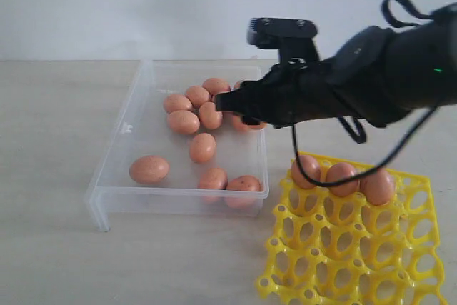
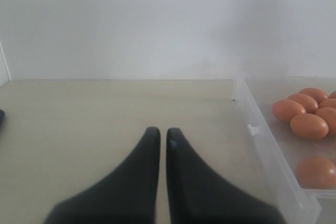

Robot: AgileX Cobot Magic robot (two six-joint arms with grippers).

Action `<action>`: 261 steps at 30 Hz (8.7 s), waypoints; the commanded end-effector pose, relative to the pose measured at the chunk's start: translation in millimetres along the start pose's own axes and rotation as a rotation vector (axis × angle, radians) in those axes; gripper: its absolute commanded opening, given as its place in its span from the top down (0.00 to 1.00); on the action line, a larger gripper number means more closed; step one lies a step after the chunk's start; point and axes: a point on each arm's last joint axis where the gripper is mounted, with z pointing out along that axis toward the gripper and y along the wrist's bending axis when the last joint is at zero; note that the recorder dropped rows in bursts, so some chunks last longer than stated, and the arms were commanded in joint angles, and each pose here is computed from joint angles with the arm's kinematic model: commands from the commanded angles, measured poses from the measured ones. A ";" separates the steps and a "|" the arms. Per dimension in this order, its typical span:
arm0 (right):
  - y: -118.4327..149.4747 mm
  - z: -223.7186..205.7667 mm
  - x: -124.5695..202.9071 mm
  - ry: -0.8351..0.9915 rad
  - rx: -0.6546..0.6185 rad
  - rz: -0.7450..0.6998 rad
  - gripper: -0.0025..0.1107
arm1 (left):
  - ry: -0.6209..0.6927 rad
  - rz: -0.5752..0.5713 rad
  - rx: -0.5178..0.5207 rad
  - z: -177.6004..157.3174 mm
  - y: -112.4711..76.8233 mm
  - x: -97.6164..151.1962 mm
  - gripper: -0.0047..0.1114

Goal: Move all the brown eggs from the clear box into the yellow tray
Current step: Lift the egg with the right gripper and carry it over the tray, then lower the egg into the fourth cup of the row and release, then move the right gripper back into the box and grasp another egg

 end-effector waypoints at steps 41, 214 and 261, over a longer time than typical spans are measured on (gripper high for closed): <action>-136.5 -141.5 90.5 -0.110 -0.022 0.096 0.98 | -0.004 0.002 -0.001 0.0 0.0 0.8 0.92; -45.8 -114.5 -20.7 0.809 0.385 -0.587 0.98 | -0.004 0.002 -0.001 0.0 0.0 0.8 0.92; 80.6 85.4 11.7 0.416 -0.401 -0.620 0.48 | -0.004 0.002 -0.001 0.0 0.0 0.8 0.92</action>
